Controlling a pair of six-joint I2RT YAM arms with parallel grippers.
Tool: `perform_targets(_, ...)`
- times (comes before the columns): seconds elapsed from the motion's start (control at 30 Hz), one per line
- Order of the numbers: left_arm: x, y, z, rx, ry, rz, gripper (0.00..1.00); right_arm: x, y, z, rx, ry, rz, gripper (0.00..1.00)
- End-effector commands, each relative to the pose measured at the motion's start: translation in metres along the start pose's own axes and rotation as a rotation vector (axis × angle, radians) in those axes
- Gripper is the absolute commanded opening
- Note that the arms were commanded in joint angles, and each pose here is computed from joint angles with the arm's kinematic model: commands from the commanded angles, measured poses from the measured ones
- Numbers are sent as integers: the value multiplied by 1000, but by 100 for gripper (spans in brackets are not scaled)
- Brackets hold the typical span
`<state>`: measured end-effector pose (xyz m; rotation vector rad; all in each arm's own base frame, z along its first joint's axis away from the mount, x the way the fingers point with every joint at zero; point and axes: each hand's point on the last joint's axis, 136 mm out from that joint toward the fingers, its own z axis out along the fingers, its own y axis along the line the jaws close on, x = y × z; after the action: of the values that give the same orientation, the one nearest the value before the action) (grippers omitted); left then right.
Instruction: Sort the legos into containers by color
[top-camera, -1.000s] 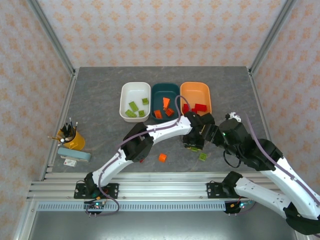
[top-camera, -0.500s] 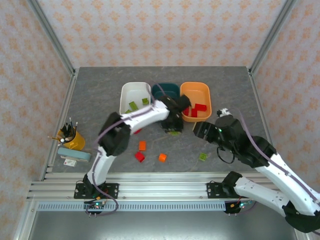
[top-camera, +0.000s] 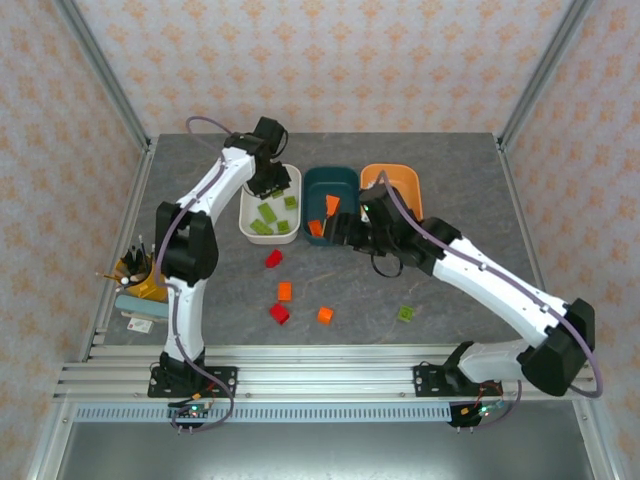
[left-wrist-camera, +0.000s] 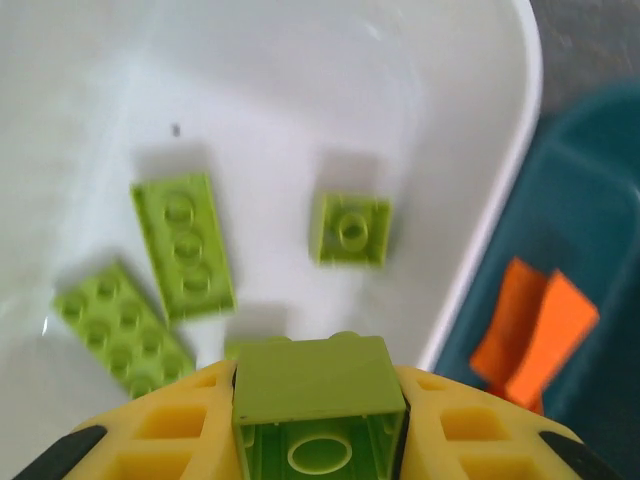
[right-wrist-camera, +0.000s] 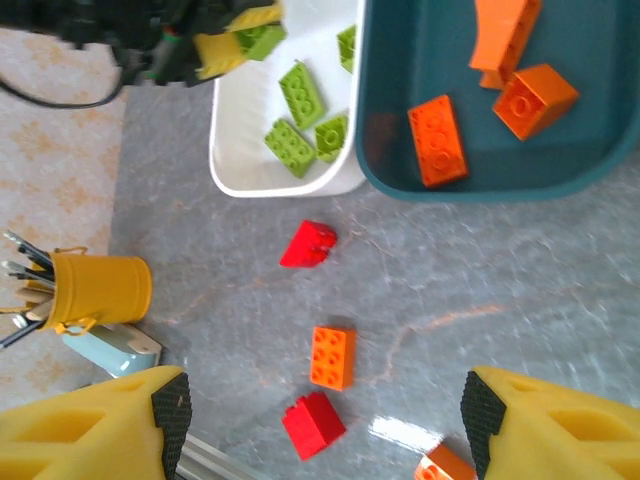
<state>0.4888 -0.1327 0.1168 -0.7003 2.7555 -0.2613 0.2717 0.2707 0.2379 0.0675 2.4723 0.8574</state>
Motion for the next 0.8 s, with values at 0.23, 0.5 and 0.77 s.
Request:
perform_targets(0.23, -45, 18, 52, -100, -18, -12, 30, -12, 1, 35, -12, 80, 16, 73)
perform_targets(0.5, -44, 13, 23, -47, -30, -16, 59, 16, -9, 60, 106, 213, -119, 73)
perform_targets(0.77, -18, 39, -74, -9, -132, -37, 68, 62, 3, 103, 222, 296, -195, 73)
